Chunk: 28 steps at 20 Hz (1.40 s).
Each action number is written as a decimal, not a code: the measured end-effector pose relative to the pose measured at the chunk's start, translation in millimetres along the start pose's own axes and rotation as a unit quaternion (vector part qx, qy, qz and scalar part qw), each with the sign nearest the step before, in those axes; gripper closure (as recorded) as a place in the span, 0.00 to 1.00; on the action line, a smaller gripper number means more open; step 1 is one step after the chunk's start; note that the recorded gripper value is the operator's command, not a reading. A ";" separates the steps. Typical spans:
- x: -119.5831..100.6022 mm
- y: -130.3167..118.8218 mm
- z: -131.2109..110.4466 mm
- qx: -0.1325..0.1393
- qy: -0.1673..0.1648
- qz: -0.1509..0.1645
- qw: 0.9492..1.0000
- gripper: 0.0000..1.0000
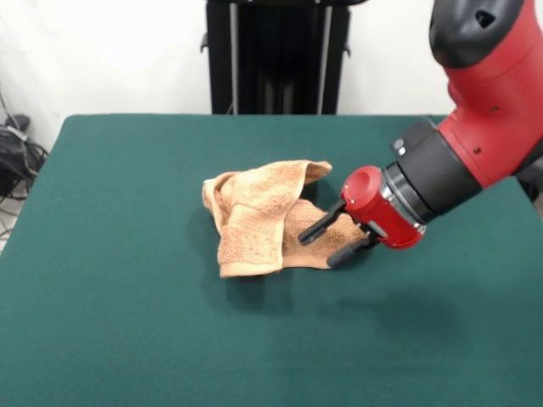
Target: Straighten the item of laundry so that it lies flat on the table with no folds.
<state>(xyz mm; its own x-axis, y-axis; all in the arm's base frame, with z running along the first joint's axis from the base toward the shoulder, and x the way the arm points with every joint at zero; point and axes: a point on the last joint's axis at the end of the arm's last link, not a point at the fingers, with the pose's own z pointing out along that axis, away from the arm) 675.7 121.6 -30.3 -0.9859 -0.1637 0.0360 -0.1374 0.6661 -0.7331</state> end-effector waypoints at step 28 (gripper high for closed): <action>-6.2 -28.3 11.8 -0.004 0.009 0.022 1.000 0.00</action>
<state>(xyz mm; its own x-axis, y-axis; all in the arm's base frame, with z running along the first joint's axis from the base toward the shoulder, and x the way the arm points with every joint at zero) 686.9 95.2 -17.8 -0.9925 -0.1210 0.0159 -0.0943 0.6775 -0.7294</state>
